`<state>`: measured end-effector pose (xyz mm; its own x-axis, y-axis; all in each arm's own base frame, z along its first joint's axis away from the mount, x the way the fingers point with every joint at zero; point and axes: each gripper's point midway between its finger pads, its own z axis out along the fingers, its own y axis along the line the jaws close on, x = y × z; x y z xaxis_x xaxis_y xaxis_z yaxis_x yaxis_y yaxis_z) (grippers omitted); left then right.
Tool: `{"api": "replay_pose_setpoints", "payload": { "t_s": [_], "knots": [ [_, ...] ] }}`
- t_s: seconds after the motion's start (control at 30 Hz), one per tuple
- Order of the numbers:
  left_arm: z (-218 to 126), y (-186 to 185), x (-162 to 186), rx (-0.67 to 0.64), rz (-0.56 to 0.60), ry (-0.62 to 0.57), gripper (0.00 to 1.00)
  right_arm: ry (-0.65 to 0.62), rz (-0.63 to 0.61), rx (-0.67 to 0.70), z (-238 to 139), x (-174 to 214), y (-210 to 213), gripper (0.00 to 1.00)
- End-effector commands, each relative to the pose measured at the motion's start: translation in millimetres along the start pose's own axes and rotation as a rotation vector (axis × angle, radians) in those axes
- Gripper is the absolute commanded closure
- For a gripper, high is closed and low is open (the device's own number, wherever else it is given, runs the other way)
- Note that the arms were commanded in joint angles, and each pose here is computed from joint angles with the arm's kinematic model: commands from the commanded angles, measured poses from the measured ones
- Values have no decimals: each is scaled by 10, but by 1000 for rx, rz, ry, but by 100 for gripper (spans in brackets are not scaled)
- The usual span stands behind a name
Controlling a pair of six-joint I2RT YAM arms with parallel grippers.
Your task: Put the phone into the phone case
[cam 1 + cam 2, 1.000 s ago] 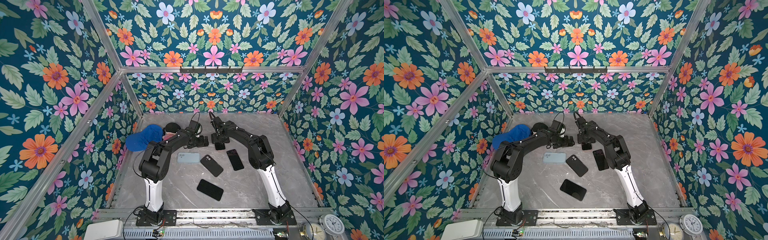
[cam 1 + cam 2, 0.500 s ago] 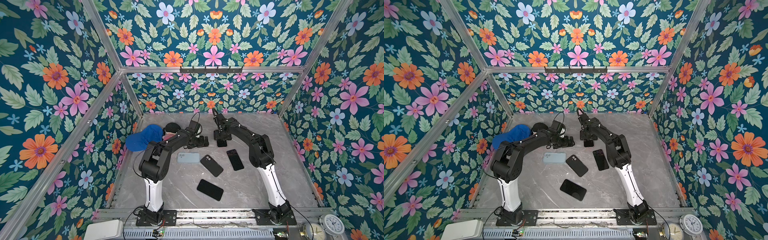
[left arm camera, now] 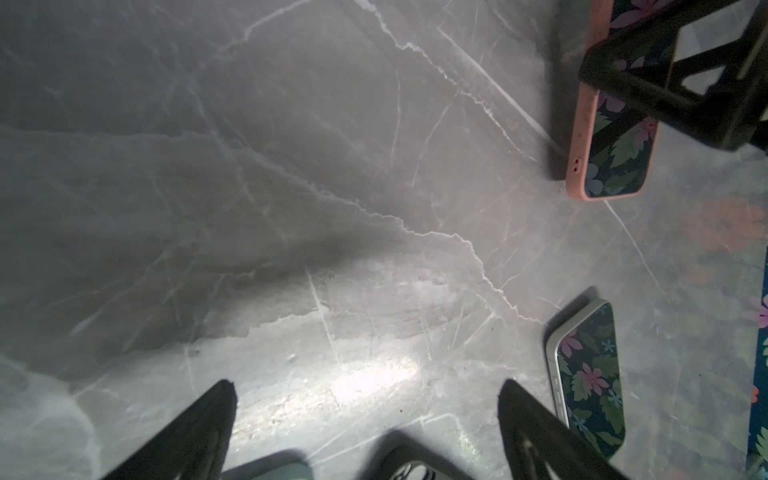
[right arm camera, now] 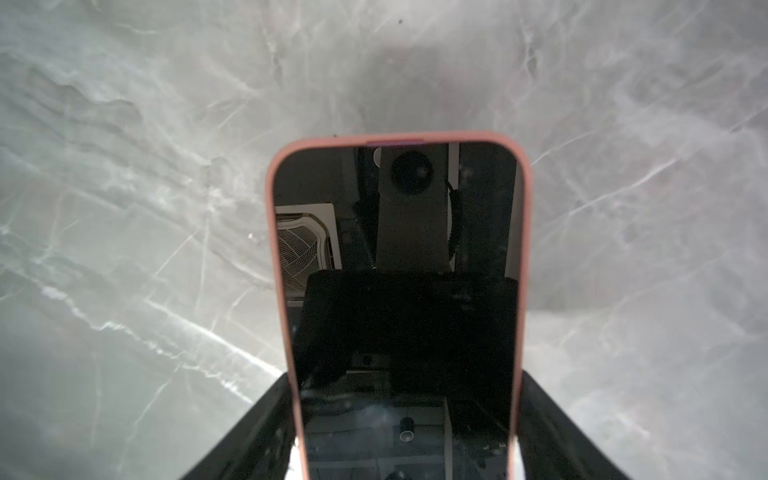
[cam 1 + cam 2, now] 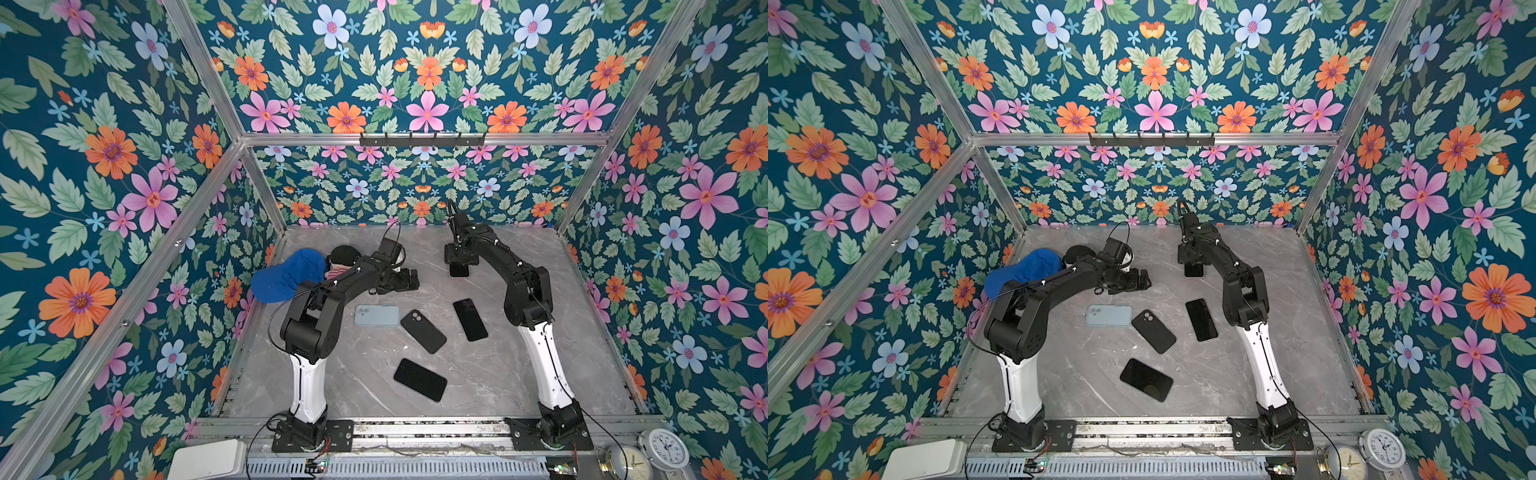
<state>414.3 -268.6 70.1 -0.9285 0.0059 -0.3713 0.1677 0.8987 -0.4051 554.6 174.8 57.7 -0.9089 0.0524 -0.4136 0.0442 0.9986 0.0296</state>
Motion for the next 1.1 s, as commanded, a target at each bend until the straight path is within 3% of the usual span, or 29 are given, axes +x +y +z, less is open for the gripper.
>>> {"api": "replay_pose_setpoints", "payload": {
  "t_s": [0.0, 0.63, 1.07],
  "knots": [
    [6, -17, -14, 9, 7, 6, 0, 20, -26, -2, 16, 21, -40, 32],
    [0, -42, -37, 18, 0, 2, 0, 64, -70, -10, 236, 98, -61, 33],
    [-17, -57, -40, 20, -1, -1, 0, 92, -4, 31, 264, 154, -182, 33]
  ]
}}
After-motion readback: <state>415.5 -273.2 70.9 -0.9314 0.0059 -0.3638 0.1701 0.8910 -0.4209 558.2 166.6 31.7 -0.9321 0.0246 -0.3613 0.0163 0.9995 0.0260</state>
